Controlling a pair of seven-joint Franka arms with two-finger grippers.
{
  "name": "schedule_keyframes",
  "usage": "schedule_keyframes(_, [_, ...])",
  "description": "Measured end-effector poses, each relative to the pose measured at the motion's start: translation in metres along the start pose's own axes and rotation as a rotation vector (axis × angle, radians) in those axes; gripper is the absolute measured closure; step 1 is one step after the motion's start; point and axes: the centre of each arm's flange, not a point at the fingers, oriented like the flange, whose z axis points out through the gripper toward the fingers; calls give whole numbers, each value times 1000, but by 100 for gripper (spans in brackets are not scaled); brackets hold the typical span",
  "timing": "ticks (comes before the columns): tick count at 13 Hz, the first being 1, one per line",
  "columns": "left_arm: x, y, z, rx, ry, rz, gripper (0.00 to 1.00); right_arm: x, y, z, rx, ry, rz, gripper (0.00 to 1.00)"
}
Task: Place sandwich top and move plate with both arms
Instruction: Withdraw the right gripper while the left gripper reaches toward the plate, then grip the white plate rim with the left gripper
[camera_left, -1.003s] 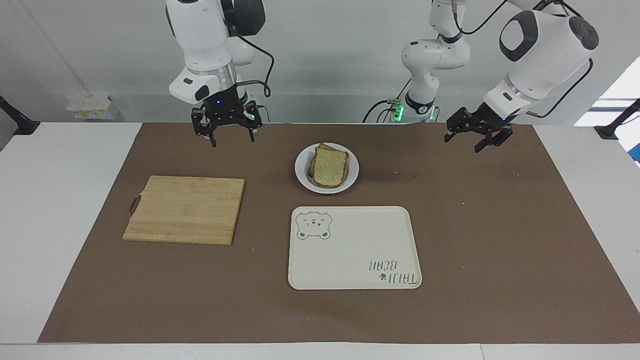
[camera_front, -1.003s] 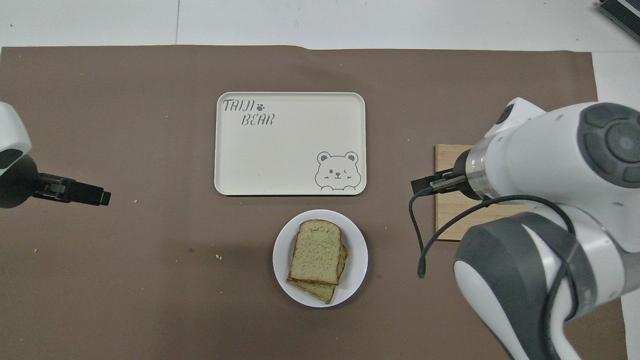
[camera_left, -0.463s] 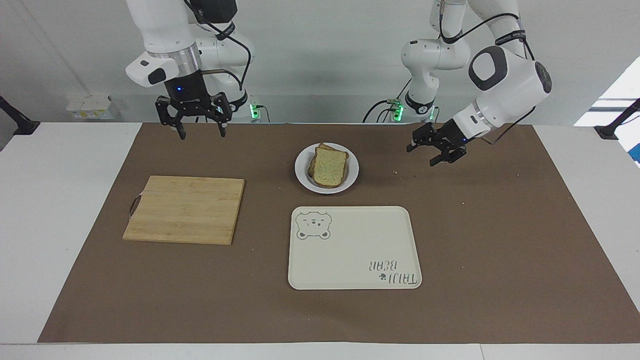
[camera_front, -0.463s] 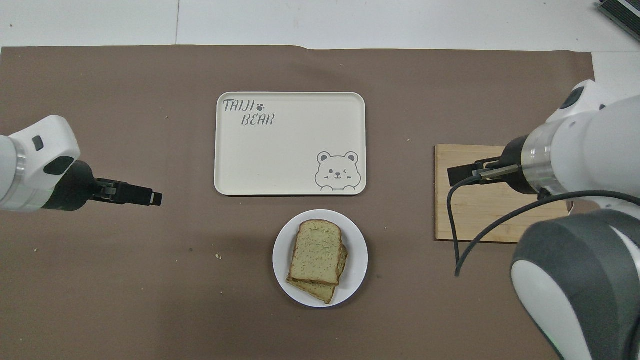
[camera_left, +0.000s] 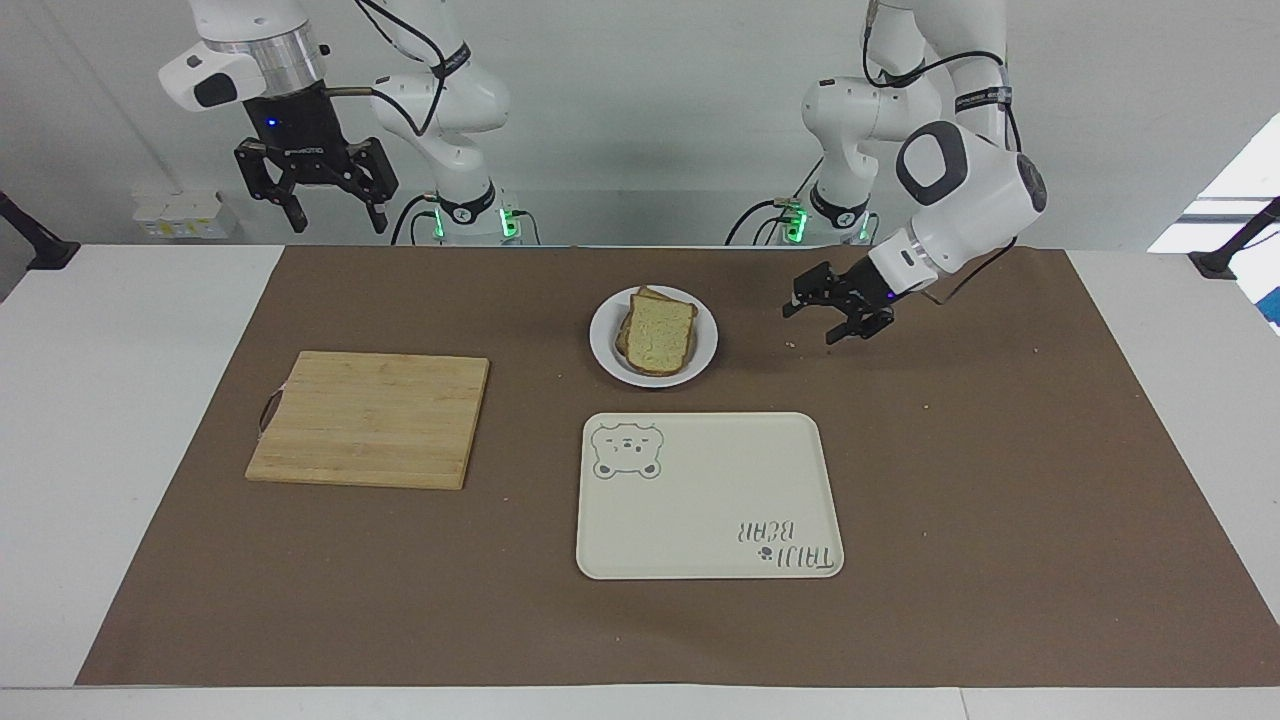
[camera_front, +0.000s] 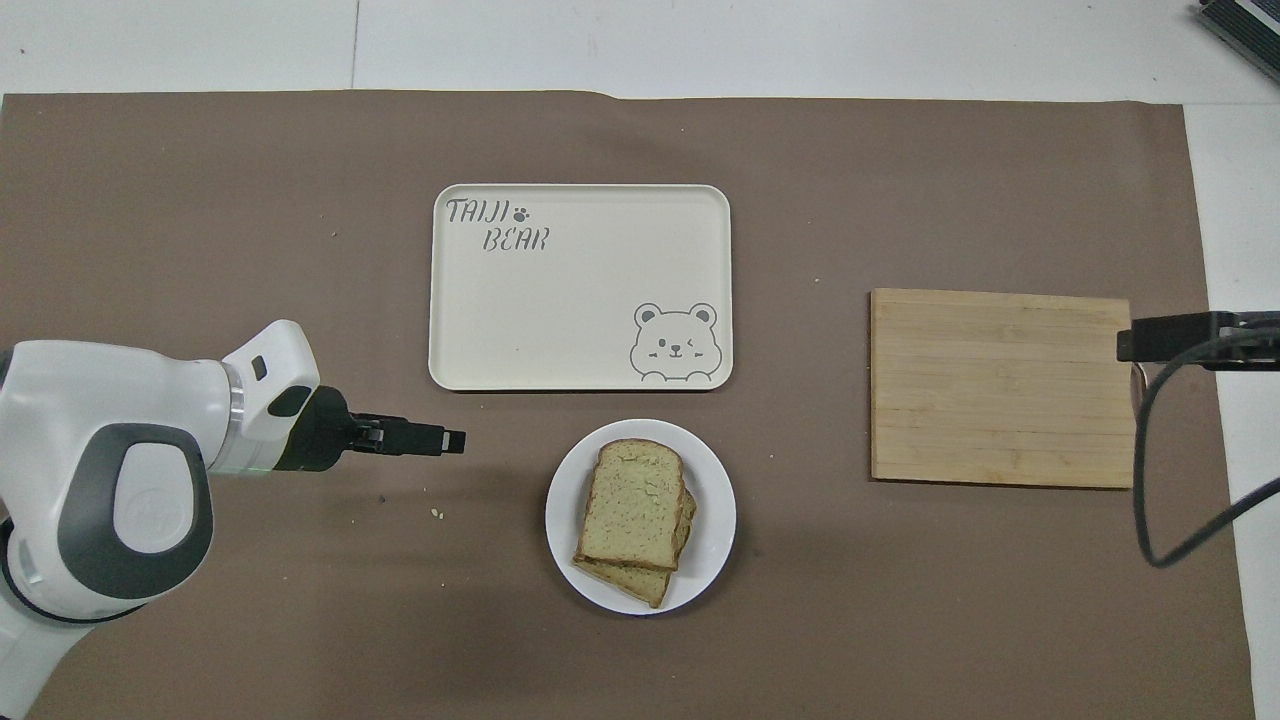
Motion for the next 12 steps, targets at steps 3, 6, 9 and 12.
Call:
schedule_keyframes(3, [-12, -12, 30, -117, -2, -18, 0, -2, 36, 3, -1, -34, 66, 0])
schedule_keyframes(6, [-14, -24, 54, -201, 2, -67, 19, -1, 43, 5, -2, -40, 80, 0])
schedule_keyframes(9, [-12, -28, 78, -243, 13, -93, 37, 5, 43, 18, -5, -63, 80, 0])
schedule_keyframes(12, [-15, -37, 103, -278, 17, -82, 46, 12, 41, 36, -8, -77, 78, 0])
